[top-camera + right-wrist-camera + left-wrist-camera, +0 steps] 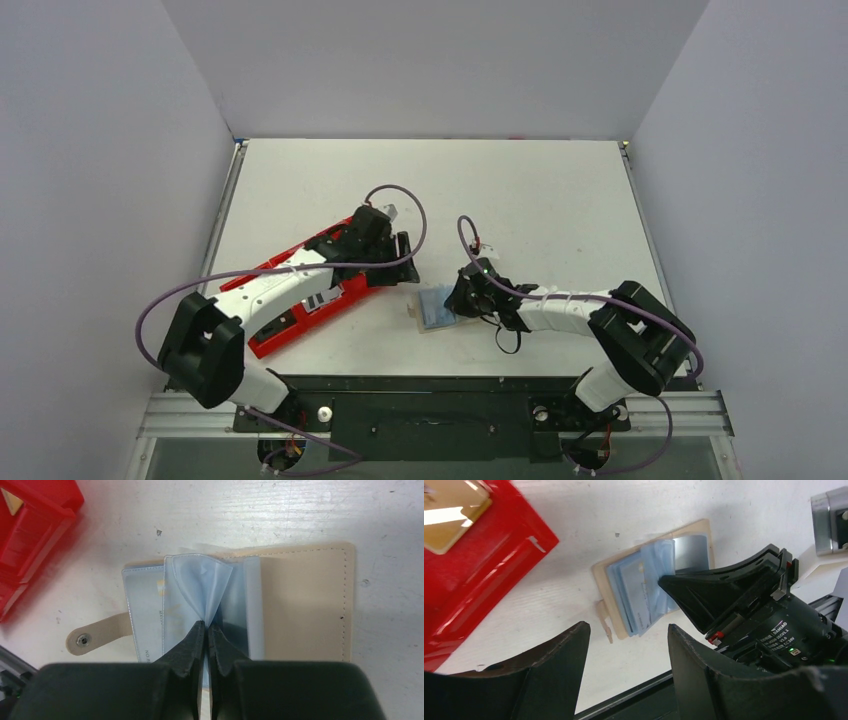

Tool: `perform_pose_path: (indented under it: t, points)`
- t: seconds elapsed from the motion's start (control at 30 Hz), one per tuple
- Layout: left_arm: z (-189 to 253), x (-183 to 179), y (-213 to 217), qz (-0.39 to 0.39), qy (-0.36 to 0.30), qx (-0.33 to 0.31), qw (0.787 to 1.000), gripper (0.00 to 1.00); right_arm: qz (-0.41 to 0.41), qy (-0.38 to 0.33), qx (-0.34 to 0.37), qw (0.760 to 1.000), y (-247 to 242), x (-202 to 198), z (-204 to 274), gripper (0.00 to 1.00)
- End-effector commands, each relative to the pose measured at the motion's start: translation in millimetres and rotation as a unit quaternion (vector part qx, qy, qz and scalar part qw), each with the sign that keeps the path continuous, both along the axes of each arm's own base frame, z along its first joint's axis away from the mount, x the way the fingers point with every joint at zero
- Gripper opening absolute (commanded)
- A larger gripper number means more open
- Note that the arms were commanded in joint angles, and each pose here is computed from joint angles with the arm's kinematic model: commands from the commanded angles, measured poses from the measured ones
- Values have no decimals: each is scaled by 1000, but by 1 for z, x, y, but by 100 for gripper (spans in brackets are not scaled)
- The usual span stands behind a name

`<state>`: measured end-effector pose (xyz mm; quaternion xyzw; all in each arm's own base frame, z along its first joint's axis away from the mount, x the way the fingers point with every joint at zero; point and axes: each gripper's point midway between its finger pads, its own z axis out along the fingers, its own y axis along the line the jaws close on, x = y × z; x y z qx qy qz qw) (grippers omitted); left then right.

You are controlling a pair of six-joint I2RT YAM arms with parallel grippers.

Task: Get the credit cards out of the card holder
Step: Remove the credit card from the card holder.

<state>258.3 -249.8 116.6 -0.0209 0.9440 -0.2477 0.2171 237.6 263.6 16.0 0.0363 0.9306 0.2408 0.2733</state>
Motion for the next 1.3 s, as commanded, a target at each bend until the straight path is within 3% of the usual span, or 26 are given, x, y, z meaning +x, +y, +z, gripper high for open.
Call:
perform_pose_path:
  t: [0.0, 0.77, 1.27]
  points:
    - [-2, 5, -35, -22, -3, -42, 999, 56, 19, 32, 32, 999, 1, -15, -16, 0]
    - [-37, 4, -88, -71, 45, -103, 991, 53, -6, 47, 105, 993, -8, -13, -21, 0]
    - [-70, -1, -88, -73, 71, -79, 992, 53, -14, 51, 125, 991, -8, -11, -21, 0]
